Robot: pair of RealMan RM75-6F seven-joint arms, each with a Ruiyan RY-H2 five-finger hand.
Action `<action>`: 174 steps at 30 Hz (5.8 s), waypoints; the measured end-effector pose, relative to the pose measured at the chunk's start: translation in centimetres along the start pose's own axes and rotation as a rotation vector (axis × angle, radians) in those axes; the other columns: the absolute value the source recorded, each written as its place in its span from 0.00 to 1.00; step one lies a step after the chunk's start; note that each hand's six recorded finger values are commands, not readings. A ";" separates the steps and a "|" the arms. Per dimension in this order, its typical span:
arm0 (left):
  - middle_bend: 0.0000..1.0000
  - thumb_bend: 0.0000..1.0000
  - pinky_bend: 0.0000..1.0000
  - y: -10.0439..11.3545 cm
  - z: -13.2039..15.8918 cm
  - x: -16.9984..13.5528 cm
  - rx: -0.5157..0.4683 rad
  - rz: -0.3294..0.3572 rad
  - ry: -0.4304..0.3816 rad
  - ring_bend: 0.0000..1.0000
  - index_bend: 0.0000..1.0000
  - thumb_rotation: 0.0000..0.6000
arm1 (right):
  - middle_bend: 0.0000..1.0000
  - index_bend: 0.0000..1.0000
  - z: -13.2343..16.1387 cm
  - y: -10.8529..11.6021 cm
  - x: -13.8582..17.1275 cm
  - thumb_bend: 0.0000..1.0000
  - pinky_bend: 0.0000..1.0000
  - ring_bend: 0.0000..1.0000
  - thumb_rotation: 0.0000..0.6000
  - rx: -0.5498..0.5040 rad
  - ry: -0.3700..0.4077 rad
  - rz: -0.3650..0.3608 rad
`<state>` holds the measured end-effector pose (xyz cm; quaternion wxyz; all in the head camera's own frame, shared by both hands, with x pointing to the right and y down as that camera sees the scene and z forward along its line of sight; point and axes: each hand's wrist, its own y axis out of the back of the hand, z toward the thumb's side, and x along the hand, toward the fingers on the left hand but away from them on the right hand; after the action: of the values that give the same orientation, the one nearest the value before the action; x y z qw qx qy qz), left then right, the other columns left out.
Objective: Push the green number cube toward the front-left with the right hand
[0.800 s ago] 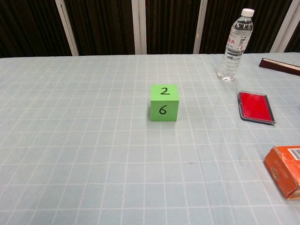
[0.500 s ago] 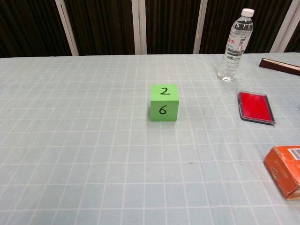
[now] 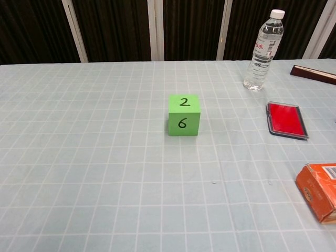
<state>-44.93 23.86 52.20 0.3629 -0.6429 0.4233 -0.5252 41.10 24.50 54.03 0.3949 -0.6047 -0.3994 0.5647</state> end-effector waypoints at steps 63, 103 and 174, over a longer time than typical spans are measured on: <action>0.00 0.44 0.04 -0.4 -0.7 0.7 0.031 -0.006 0.067 0.00 0.07 1.00 | 0.64 0.07 26.2 -4.9 -21.9 1.00 0.39 0.61 1.00 0.319 0.181 0.506; 0.00 0.44 0.04 -0.5 -1.0 1.0 0.029 -0.014 0.081 0.00 0.07 1.00 | 0.64 0.19 32.0 -6.5 -22.2 1.00 0.39 0.61 1.00 0.366 0.204 0.583; 0.00 0.44 0.04 -0.3 -0.9 0.8 0.024 -0.008 0.076 0.00 0.07 1.00 | 0.64 0.24 32.8 -6.8 -12.4 1.00 0.39 0.61 1.00 0.167 0.497 0.930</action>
<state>-45.72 23.26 52.96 0.3523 -0.6198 0.4278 -0.5556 7.52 16.40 63.26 0.2322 -0.8001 0.0627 0.5496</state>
